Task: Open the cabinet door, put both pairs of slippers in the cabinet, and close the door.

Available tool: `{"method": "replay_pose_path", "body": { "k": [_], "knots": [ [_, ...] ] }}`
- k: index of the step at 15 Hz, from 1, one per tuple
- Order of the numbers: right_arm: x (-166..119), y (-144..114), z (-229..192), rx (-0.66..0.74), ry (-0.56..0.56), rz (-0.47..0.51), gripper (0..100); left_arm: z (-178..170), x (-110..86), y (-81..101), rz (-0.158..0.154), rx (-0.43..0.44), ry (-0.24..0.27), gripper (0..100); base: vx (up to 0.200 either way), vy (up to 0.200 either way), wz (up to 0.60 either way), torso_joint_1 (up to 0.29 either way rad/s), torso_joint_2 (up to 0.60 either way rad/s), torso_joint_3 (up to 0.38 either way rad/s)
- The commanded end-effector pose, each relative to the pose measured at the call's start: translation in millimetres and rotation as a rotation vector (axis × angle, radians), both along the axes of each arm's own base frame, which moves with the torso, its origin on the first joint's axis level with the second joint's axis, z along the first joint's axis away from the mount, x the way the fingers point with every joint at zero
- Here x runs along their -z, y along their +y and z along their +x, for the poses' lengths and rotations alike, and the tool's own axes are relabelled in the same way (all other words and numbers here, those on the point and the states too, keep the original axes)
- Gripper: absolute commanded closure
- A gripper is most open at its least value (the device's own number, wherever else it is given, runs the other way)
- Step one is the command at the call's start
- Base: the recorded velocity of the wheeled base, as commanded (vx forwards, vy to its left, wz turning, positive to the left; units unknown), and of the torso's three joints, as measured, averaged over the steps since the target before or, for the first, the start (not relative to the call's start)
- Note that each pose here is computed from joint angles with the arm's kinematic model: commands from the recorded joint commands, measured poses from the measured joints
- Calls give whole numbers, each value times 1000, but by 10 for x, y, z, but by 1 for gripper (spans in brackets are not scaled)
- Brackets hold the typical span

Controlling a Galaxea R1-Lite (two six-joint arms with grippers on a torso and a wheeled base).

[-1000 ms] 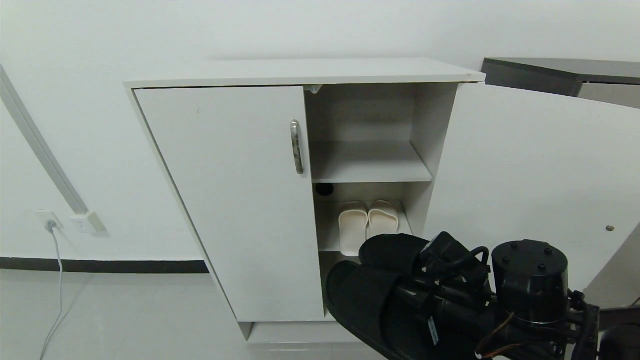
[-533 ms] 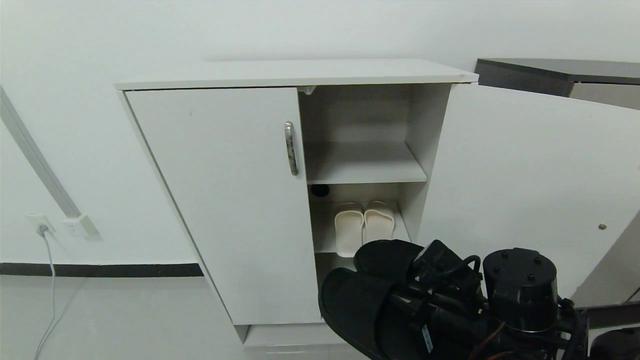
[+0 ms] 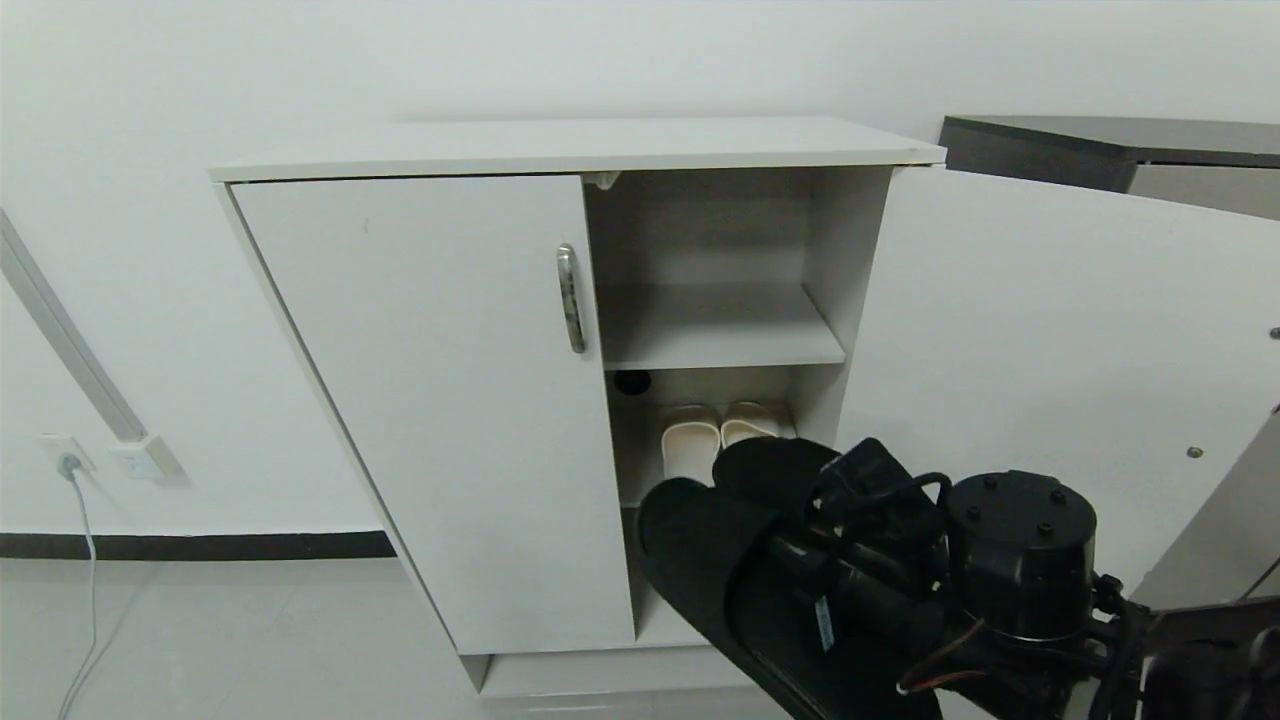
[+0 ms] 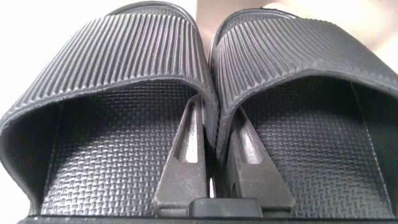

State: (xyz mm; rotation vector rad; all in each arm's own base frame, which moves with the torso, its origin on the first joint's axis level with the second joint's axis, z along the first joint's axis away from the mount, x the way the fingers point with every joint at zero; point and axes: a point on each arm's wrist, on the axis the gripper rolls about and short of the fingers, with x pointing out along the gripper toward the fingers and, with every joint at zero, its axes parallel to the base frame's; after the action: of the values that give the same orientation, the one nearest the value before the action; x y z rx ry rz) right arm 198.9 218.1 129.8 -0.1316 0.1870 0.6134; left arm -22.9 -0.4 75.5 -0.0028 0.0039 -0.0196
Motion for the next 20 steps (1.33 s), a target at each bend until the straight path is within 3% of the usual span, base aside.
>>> {"method": "replay_pose_path", "body": {
  "k": [1, 4, 6, 10, 20],
  "knots": [
    [-285, 370, -45, 115, -25, 80, 100, 1, 0, 0, 0, 0, 1, 100, 0, 0, 0, 0, 0, 0],
    [-468, 490, 2, 257, 18, 32, 100, 1, 0, 0, 1, 0, 1, 100, 0, 0, 0, 0, 0, 0],
    [-659, 632, -14, 341, 68, 65, 100, 1, 0, 0, 1, 0, 1, 100, 0, 0, 0, 0, 0, 0],
    [-688, 864, 278, 527, 13, 57, 100, 1, 0, 0, 0, 0, 1, 100, 0, 0, 0, 0, 0, 0],
    [-710, 845, 475, 567, -7, 46, 100, 1, -1, 0, -2, -1, -1, 100, 0, 0, 0, 0, 0, 0]
  ]
}}
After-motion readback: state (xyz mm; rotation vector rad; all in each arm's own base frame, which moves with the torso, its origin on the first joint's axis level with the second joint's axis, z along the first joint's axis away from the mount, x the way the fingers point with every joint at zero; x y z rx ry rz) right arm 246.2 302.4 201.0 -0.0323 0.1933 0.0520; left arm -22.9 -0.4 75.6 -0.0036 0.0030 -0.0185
